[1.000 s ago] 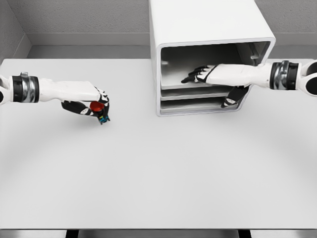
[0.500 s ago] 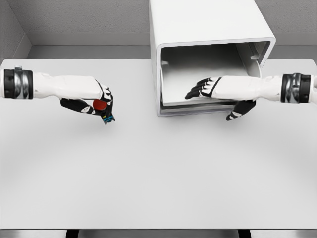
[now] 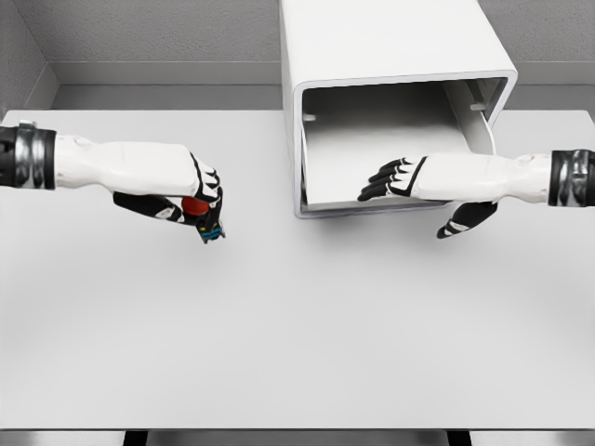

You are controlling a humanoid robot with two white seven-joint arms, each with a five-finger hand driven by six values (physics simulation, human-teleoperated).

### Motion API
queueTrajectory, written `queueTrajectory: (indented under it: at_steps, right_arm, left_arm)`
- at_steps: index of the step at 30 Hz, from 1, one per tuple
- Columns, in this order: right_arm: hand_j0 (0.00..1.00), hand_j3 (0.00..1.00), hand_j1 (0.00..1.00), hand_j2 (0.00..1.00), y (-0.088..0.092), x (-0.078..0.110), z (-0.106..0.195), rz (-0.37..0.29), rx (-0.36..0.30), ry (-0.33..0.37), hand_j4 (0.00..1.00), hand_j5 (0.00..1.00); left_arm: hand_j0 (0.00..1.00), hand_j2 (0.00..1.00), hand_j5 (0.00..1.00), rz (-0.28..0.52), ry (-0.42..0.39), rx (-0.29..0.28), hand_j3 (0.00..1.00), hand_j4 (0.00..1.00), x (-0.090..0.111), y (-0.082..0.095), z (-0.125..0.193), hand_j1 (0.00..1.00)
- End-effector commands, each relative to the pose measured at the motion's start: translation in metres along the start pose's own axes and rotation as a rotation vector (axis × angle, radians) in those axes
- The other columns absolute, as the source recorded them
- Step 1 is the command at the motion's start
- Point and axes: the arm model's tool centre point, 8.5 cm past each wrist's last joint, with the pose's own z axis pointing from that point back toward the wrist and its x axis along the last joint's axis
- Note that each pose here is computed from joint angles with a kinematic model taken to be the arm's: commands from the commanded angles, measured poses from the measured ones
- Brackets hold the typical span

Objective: Slide open multi-storey tabletop storage cabinets and put open load switch and slide close multi-storey tabletop storage cabinets

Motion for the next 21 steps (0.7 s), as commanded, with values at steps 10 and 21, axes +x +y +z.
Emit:
queueTrajectory:
  at_steps: [10, 21]
  right_arm:
    - [1.00, 1.00, 1.00, 1.00, 0.000, 0.014, 0.021, 0.002, -0.012, -0.004, 1.00, 1.00]
    - [1.00, 1.00, 1.00, 1.00, -0.009, 0.015, 0.047, -0.038, -0.090, 0.023, 1.00, 1.00]
  left_arm:
    - [0.40, 0.40, 0.40, -0.053, -0.010, 0.015, 0.40, 0.40, 0.015, 0.020, 0.012, 0.40]
    - [0.40, 0.40, 0.40, -0.106, -0.035, 0.047, 0.40, 0.40, 0.028, 0.048, 0.016, 0.40]
